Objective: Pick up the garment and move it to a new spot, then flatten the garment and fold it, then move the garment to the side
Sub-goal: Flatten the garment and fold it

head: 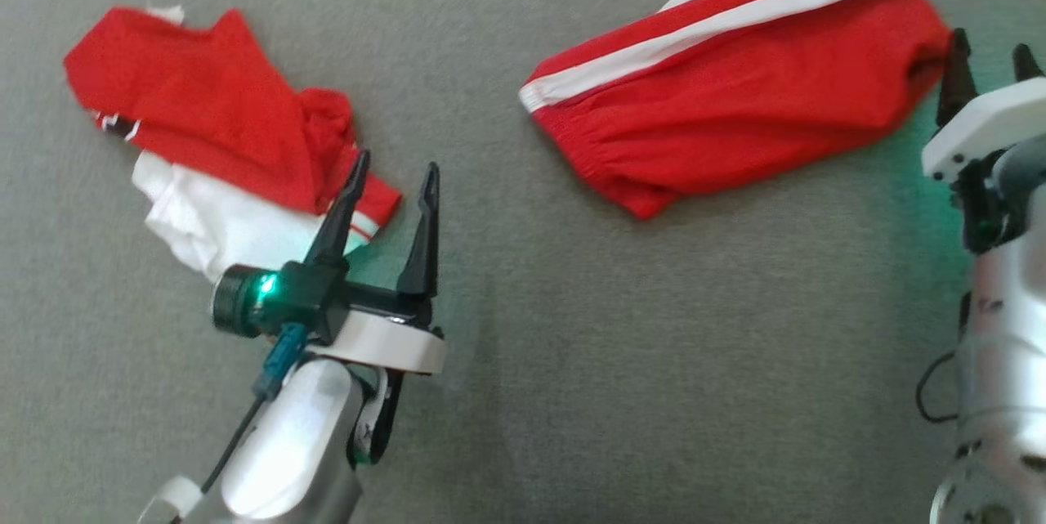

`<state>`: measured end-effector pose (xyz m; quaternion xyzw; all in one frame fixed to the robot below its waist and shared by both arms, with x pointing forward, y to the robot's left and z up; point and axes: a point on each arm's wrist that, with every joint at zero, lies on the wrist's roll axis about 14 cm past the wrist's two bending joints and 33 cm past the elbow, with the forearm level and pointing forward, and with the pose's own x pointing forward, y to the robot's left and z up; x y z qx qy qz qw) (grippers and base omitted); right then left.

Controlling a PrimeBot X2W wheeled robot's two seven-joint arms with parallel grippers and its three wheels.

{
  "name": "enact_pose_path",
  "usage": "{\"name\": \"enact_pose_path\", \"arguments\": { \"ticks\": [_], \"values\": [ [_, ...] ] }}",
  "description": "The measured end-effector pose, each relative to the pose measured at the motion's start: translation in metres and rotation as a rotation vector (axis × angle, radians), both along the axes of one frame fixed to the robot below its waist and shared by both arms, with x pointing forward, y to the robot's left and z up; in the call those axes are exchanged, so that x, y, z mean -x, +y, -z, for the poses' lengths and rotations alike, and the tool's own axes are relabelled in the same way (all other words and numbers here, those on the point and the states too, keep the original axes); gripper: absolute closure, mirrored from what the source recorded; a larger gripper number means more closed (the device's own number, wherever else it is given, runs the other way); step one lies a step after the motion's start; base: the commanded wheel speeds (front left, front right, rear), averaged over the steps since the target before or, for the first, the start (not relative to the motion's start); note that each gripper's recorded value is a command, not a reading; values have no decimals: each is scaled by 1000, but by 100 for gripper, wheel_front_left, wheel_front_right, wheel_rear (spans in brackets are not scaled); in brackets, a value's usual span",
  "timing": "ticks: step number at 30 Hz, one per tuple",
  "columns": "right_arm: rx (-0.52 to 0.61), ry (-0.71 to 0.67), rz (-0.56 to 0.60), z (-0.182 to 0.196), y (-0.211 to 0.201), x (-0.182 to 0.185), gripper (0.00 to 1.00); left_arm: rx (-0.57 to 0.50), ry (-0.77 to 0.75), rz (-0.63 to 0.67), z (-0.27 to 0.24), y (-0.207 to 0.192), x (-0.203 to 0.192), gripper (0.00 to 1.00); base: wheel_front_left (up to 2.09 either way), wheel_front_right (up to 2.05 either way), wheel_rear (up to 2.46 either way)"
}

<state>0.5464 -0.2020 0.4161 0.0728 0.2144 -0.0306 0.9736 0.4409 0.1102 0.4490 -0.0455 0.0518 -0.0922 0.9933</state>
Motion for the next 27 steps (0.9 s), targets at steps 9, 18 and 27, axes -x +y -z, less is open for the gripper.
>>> {"name": "enact_pose_path", "arguments": {
  "ticks": [9,18,27],
  "values": [
    [64,183,-22,55,8,-13,0,-10,42,-17,19,7,-6,0,0,0,0],
    [113,222,-56,57,9,-22,100,-13,34,-16,17,7,-10,0,0,0,0],
    [124,182,-71,42,2,-13,100,-11,-4,0,4,0,-14,0,0,0,0]
  ]
}}
